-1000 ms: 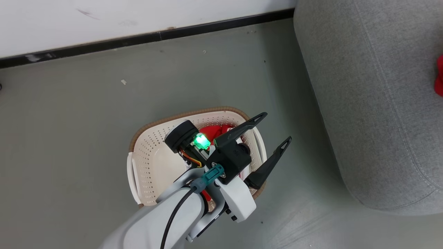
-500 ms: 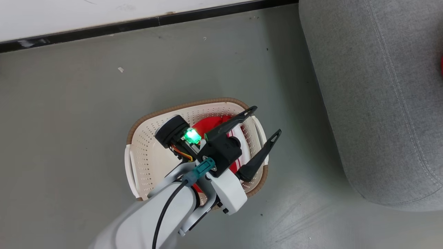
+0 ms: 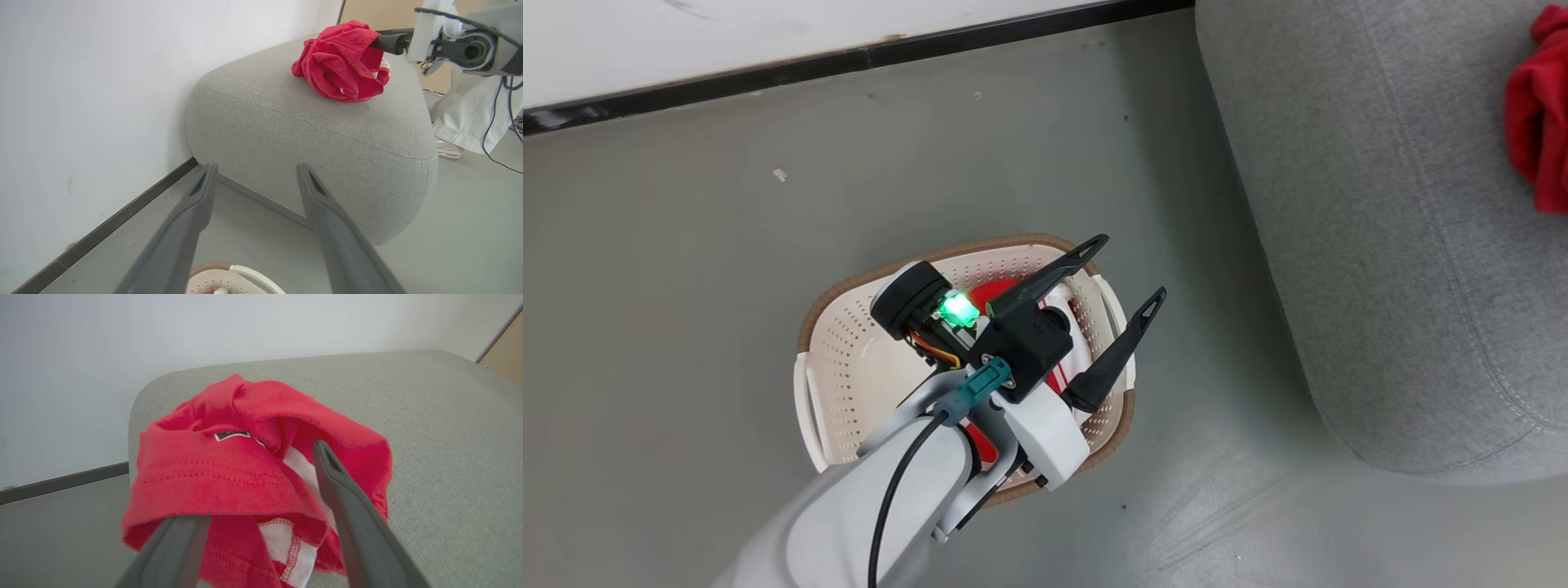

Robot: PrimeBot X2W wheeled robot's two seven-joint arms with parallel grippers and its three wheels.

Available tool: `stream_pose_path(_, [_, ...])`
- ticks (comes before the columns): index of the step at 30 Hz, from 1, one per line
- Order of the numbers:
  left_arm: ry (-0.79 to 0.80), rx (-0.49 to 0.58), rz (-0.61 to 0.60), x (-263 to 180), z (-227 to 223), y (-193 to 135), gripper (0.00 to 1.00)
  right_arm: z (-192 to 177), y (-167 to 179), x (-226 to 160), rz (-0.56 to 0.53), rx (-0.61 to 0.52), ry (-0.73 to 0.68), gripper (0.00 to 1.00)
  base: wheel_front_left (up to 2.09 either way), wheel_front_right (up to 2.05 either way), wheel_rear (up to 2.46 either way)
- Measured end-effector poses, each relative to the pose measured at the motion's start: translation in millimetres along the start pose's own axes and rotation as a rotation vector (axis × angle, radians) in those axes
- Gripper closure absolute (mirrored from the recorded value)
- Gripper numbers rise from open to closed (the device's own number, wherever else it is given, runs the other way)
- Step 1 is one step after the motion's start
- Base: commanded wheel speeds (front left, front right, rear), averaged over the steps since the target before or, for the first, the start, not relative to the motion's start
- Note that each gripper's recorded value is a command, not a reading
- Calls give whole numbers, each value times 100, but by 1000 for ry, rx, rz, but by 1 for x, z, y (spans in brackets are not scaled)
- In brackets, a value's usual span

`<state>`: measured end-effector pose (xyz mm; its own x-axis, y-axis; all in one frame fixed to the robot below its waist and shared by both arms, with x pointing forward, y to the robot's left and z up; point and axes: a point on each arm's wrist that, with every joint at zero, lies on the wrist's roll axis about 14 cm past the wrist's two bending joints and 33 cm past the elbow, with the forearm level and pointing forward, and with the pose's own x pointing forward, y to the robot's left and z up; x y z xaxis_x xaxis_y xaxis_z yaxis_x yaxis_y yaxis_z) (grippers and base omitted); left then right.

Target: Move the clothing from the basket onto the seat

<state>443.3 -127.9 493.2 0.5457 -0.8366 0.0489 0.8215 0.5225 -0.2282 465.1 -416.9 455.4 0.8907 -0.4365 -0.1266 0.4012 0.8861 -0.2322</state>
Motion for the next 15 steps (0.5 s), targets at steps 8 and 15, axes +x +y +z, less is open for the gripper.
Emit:
stream_pose_path(8, [-27, 10, -4, 3, 6, -3, 0, 10, -3, -20, 19, -23, -43, 0, 0, 0, 0])
stream_pose_path(15, [-52, 29, 22, 0, 16, 2, 0, 22, -9, -42, 23, -17, -93, 0, 0, 0, 0])
